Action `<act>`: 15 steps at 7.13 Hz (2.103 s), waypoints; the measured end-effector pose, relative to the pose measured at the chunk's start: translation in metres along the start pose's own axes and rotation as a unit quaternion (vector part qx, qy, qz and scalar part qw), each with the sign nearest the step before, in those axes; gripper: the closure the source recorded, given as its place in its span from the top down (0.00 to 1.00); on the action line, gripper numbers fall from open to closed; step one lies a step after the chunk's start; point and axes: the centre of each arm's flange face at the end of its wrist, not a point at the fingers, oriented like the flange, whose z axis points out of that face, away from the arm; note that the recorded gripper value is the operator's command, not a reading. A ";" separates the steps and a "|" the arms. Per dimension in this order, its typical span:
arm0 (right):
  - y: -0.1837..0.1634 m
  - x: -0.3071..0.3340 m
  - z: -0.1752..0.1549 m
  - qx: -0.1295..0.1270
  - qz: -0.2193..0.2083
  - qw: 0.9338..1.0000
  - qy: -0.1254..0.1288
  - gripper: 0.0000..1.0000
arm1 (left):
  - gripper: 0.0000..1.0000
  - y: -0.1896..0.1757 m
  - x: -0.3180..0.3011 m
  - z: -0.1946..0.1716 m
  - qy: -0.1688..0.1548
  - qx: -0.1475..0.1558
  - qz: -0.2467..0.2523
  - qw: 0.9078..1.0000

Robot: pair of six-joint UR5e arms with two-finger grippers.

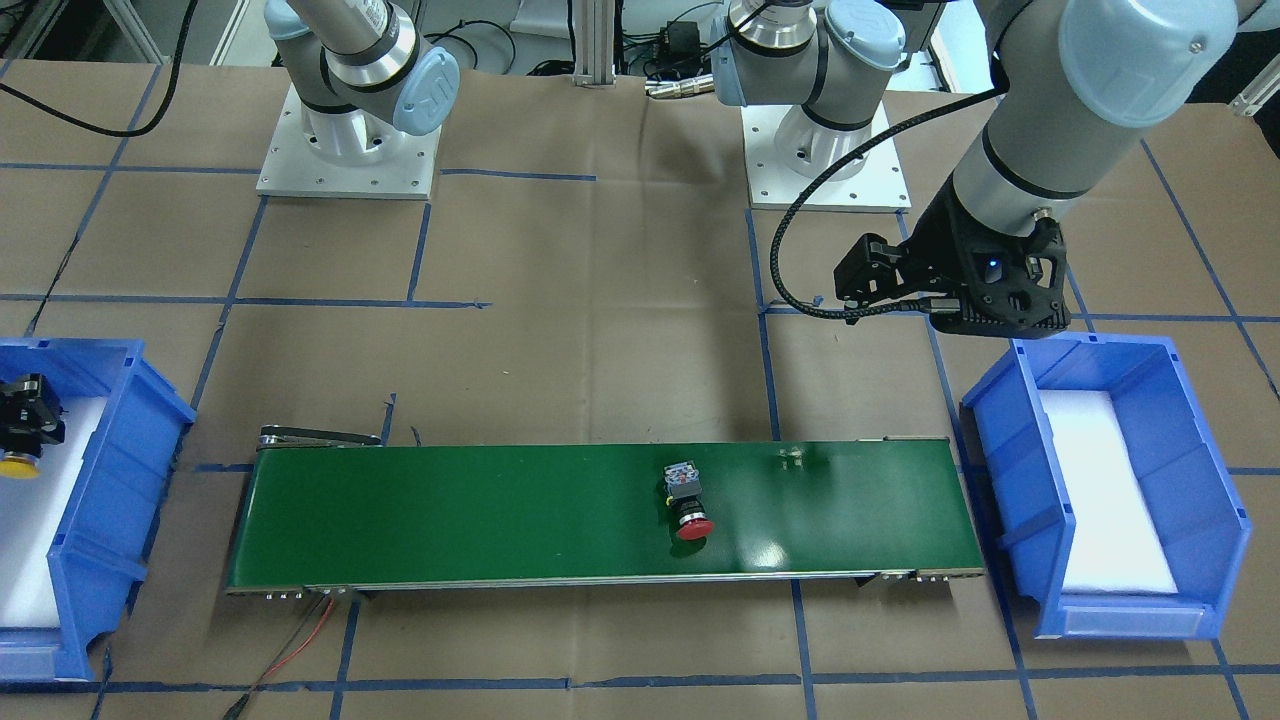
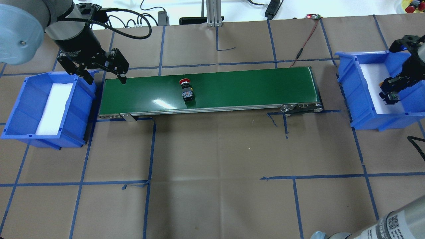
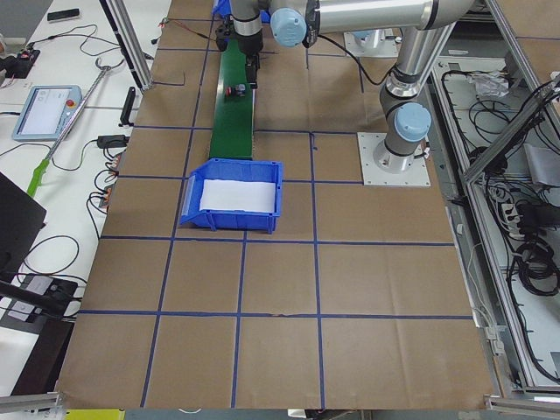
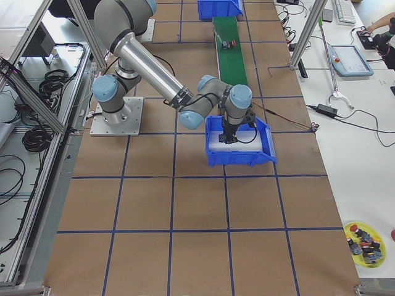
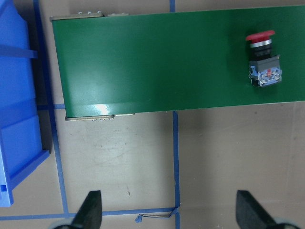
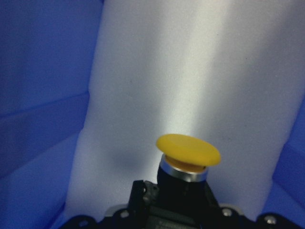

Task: Transport two buttons from left to right
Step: 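Carry the yellow button with the right gripper into the empty bin and release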

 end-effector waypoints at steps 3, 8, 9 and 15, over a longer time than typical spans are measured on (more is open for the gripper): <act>0.004 0.001 0.026 -0.009 -0.001 1.000 -0.007 0.68 | 1.00 0.000 0.000 0.000 0.000 0.000 0.004 1.000; 0.005 0.001 0.027 -0.014 -0.002 1.000 -0.007 0.99 | 1.00 -0.001 0.000 -0.003 -0.001 0.006 0.004 1.000; 0.003 0.002 0.014 -0.009 -0.001 1.000 0.000 1.00 | 1.00 -0.001 0.000 -0.004 -0.001 0.007 0.004 1.000; -0.030 -0.064 -0.186 0.058 0.088 0.993 0.054 1.00 | 1.00 -0.002 0.000 -0.006 -0.002 0.010 0.004 1.000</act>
